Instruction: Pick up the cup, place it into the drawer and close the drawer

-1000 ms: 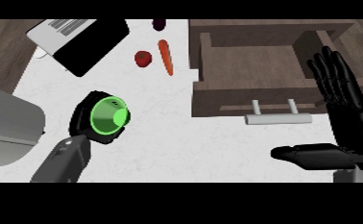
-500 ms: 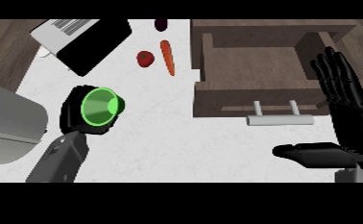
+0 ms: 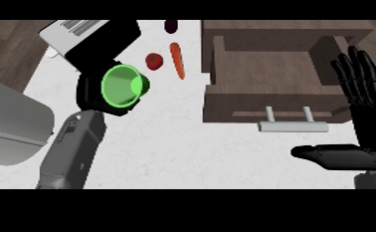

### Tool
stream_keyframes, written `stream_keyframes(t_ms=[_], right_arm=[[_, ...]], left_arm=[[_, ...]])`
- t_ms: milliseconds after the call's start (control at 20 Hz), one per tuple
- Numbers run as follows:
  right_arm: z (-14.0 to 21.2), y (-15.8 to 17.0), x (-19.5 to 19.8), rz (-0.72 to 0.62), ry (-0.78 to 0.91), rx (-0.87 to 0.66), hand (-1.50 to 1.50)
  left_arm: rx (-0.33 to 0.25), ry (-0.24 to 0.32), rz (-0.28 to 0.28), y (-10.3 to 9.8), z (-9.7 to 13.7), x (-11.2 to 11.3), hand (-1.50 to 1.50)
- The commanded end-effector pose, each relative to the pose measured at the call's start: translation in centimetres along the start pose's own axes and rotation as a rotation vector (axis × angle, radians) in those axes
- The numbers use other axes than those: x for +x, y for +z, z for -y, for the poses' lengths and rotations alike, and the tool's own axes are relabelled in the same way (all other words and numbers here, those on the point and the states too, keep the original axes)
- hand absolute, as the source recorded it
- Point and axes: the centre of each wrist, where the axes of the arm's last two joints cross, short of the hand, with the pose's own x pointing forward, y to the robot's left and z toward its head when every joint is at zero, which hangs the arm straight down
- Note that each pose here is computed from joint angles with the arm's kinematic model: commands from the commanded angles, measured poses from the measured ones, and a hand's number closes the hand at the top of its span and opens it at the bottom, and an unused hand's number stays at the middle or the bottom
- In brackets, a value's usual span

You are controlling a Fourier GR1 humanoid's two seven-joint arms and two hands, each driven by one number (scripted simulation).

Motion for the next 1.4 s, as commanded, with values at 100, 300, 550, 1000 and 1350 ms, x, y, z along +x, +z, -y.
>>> stream_keyframes(t_ms=[100, 300, 550, 1000, 1350], right_arm=[[-0.6, 1.3, -1.0, -0.011, 0.012, -0.008, -1.5], [-0.4, -0.1, 0.6, -0.003, -0.008, 0.007, -1.5], [1.3, 2.3, -0.7, 0.005, -0.001, -0.009, -1.5], [1.4, 1.6, 0.4, 0.002, -0.006, 0.006, -1.5], [0.7, 0.1, -0.6, 0.018, -0.009, 0.012, -1.5]], left_arm=[[-0.103, -0.009, 0.04, -5.9, 4.6, 3.5, 1.5], [-0.17, -0.032, 0.063, -10.3, 10.4, 6.2, 1.5], [-0.196, -0.076, 0.051, -12.1, 14.6, 7.8, 1.5], [-0.193, -0.136, -0.016, -15.5, 21.2, 8.6, 1.5], [-0.182, -0.143, -0.106, -17.4, 25.1, 8.7, 1.5]])
